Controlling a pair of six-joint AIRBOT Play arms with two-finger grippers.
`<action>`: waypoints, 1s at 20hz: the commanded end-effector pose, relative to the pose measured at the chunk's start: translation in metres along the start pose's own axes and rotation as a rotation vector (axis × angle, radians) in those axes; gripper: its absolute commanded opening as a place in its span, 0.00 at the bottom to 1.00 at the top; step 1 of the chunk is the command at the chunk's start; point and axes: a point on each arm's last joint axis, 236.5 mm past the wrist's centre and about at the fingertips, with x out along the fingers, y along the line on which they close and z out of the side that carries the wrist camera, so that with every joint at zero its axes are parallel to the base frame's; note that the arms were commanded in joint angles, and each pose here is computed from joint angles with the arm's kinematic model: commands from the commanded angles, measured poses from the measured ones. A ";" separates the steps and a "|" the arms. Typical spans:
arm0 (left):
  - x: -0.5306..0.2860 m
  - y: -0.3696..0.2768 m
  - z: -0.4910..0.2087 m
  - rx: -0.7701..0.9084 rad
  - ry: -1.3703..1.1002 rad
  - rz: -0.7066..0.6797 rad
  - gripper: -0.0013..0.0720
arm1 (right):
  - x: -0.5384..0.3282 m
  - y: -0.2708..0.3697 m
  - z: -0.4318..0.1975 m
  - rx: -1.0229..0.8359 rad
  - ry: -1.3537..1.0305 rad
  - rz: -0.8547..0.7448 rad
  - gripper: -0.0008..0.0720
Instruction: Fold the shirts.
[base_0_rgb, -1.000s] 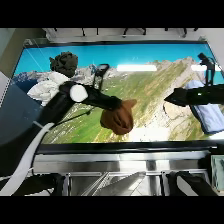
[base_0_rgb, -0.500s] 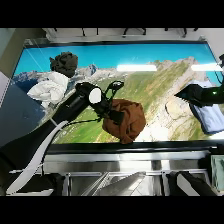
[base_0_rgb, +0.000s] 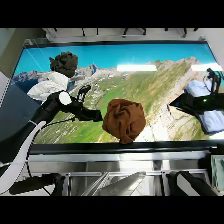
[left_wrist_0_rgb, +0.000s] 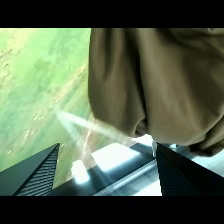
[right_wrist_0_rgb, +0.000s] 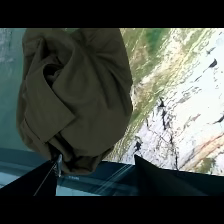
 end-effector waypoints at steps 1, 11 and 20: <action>0.026 -0.013 0.023 -0.080 -0.055 -0.221 0.90 | 0.020 0.006 -0.023 -0.010 0.084 0.015 0.72; 0.072 -0.054 0.042 0.009 0.025 -0.274 0.45 | 0.029 0.032 -0.037 -0.052 0.132 0.054 0.72; 0.056 -0.047 0.043 0.054 0.011 -0.245 0.04 | 0.029 0.031 -0.035 -0.048 0.127 0.053 0.71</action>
